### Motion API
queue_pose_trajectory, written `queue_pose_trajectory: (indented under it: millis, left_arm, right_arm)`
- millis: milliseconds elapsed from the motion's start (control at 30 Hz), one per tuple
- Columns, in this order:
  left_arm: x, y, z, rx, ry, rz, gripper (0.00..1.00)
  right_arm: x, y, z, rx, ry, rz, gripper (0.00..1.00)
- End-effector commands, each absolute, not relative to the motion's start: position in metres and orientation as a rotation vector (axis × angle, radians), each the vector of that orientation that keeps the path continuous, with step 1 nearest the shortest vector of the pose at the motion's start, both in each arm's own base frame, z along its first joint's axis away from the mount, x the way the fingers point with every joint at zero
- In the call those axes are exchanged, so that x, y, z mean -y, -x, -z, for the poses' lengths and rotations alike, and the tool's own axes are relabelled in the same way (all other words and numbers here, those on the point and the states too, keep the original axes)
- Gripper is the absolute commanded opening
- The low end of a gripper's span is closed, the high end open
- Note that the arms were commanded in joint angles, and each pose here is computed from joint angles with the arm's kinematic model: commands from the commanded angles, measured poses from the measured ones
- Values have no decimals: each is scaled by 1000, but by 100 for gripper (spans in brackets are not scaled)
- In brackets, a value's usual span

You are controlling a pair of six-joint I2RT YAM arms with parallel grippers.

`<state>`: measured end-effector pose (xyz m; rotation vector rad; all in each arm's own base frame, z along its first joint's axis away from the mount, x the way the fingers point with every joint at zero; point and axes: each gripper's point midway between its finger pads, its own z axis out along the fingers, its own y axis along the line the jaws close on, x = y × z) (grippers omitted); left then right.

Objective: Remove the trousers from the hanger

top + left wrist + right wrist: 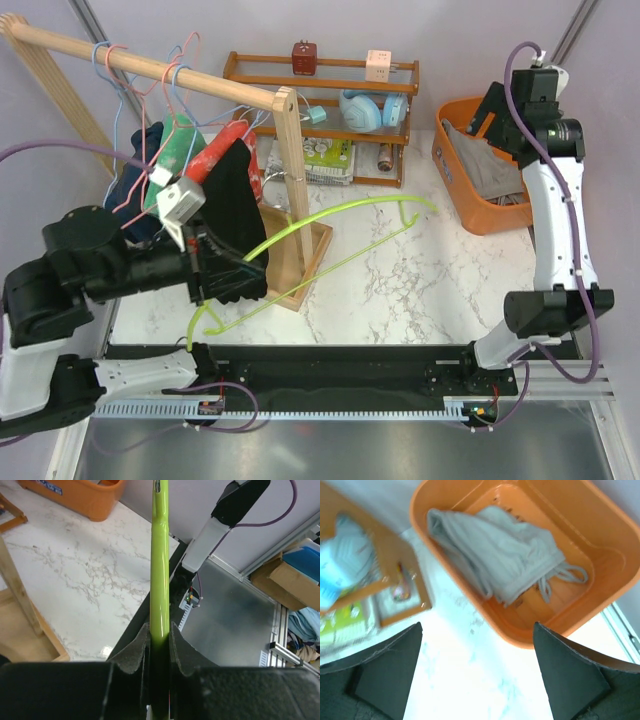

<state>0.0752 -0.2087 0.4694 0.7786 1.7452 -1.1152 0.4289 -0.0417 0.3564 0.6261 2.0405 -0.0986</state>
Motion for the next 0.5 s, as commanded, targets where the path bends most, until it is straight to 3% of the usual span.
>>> queue_pose_trajectory:
  millis: [0,233,467]
  left_arm:
    - [172,-55,-445,-1844,-732,1102,2]
    - [99,-67,-382,-2087,-570,732,2]
    - [52,-79,-367,-2073,-341,579,2]
  right_arm:
    - [-7,-388,-346,-2177,-490,-42,98]
    - [-50,-339,-357,-2158,-369,-183,98]
    - [-49,-321,-351,-2169,-325,-180,98]
